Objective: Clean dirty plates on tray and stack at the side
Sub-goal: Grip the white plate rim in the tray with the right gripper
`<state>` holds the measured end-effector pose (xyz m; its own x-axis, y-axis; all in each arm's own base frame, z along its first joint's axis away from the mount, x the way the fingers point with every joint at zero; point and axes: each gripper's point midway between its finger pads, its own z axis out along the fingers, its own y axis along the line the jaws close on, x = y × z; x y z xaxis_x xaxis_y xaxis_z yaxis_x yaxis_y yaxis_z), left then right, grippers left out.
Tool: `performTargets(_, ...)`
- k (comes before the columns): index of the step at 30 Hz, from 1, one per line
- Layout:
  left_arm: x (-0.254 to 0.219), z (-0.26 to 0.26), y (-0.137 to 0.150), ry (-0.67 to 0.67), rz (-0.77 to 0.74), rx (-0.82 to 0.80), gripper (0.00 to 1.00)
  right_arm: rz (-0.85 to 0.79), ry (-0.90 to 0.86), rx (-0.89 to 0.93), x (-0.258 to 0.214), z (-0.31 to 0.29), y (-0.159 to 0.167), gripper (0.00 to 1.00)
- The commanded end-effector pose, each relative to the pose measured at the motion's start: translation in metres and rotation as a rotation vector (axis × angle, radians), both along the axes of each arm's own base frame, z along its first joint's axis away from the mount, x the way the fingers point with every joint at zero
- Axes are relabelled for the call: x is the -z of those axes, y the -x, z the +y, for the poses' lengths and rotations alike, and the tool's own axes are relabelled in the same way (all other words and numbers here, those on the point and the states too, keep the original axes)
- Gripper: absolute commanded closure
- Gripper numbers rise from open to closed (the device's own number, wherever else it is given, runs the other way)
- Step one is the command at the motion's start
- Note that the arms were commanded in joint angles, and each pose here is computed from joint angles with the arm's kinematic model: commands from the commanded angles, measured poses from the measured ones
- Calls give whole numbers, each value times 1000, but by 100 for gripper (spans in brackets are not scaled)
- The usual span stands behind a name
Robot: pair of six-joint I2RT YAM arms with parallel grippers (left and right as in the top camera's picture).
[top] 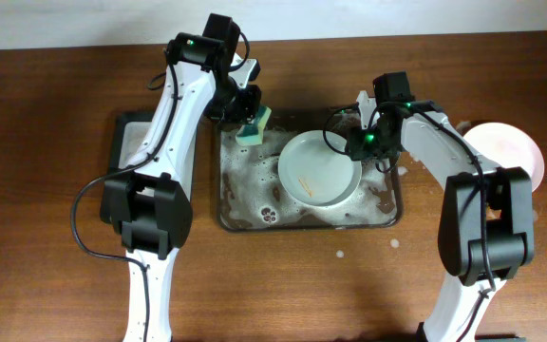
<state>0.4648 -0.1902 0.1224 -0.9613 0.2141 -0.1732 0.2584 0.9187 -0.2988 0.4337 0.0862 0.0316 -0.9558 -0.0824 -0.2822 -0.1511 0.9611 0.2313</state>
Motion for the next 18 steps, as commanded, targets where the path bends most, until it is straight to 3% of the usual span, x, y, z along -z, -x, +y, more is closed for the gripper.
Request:
performTargets(1,-1,1,-2,-3,-16,17,100,-5,-13,-17,-1,3,-2,62)
performTargets(10,-1,0,-3,-2,-20,17,100,47,-5,-16,18,2,4,70)
performTargets(15,0,1,0,-6,-8,17,100,66,-24,61,20,2,4,82)
performTargets(18,0,1,0,-5,-8,17,100,123,-39,147,34,2,10,81)
